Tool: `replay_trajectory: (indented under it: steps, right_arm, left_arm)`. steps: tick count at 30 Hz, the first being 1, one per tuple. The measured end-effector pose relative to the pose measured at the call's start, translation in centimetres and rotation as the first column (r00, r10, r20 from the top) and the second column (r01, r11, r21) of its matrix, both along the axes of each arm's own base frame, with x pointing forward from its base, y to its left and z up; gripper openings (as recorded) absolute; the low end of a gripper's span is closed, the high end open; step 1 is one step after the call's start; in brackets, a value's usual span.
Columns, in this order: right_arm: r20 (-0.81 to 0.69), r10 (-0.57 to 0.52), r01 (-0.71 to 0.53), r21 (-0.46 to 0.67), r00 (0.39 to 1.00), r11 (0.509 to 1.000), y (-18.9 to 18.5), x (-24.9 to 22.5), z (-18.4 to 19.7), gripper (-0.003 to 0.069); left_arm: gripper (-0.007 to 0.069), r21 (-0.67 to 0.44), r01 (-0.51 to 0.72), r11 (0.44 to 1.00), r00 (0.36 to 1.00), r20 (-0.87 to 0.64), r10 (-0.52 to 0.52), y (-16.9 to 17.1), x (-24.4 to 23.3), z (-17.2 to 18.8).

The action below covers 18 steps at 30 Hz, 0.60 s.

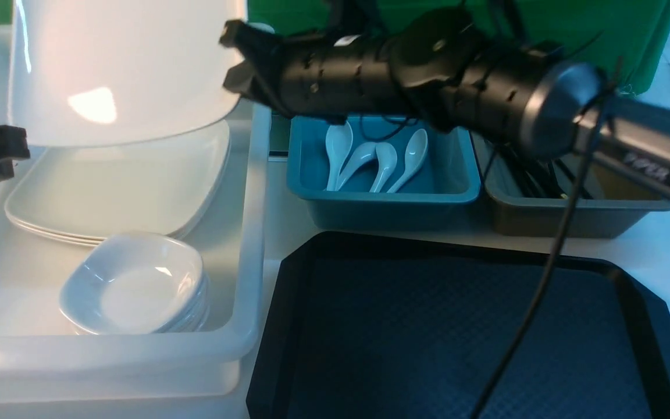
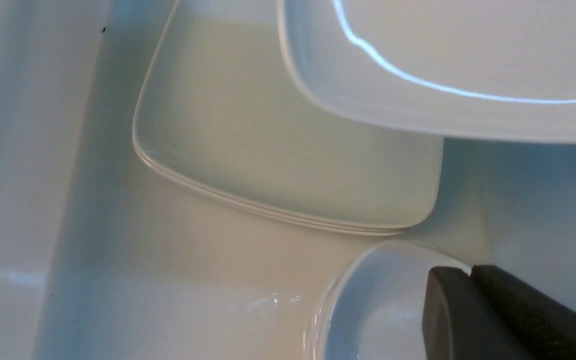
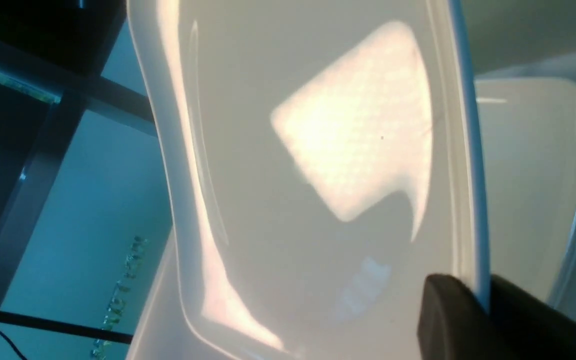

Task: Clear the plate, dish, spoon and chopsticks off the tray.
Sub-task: Use the right arm to put the plate into the large storage box on the left

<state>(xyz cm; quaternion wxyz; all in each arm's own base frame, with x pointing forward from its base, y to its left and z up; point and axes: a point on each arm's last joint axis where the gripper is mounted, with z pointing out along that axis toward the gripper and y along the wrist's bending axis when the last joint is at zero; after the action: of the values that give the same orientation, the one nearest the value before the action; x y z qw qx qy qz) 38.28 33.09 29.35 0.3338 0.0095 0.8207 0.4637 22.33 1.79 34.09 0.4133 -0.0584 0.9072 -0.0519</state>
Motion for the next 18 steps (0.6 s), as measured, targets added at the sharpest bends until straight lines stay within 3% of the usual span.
replay_trajectory:
  steps: [8,18]
  right_arm:
    - [-0.044,-0.015,0.015,-0.005,0.999,1.000,2.0,-0.2,-2.9,0.0055]
    - [-0.045,-0.012,0.012,-0.012,0.999,1.000,2.6,-0.4,-3.6,0.0083]
  left_arm:
    - [0.0013,0.008,0.000,1.000,1.000,0.000,0.000,0.0,0.0,0.0]
    - [0.0013,0.034,0.002,0.999,1.000,-0.004,-0.002,0.2,0.0,0.0]
